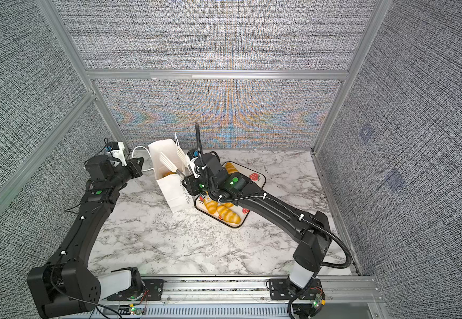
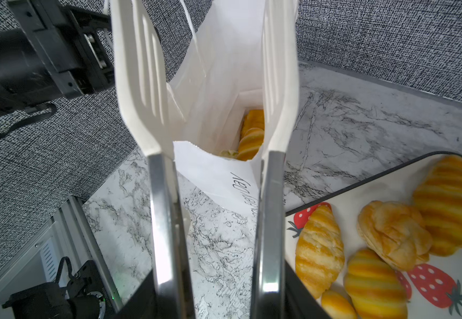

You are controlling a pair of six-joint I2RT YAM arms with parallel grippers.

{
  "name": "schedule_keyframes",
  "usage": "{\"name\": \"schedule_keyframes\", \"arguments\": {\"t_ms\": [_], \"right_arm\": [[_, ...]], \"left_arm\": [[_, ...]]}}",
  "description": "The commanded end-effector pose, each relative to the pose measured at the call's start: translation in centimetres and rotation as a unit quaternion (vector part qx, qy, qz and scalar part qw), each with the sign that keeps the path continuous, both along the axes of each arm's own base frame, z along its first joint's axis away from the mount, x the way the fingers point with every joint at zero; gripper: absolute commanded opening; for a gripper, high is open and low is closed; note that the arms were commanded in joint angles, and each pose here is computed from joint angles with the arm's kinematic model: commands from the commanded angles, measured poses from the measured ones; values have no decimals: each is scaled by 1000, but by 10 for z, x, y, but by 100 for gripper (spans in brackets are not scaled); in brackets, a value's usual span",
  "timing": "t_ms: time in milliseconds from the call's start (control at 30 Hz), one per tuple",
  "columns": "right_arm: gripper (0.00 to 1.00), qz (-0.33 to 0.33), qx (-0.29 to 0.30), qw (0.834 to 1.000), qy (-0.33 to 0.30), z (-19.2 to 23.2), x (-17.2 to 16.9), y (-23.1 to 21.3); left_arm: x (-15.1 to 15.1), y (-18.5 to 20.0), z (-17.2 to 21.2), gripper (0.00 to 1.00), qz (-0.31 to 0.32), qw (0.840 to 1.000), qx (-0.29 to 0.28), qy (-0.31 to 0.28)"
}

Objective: Place the fake bread into the paper bag
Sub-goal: 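Raise the open tongs from the bag and move them over the tray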

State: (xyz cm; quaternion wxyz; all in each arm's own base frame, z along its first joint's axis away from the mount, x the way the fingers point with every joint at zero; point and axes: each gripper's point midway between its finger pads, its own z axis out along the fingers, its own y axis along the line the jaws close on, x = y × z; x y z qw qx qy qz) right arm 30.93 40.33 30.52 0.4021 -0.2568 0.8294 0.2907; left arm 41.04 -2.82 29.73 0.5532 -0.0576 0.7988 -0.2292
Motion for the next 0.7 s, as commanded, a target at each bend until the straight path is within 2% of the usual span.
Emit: {"name": "schedule_keyframes", "arguments": {"t_ms": [0, 400, 667], "right_arm": [[50, -1, 14, 1000, -23, 21, -1, -2], [50, -32, 8, 998, -61, 45, 2, -29], [50, -56, 17, 997, -55, 43, 9, -48]], "left_arm": [[1, -2, 7, 0, -6, 1000, -1, -17], [1, -2, 7, 0, -7, 1000, -3, -17], [1, -3, 7, 0, -8, 1000, -3, -17]]}}
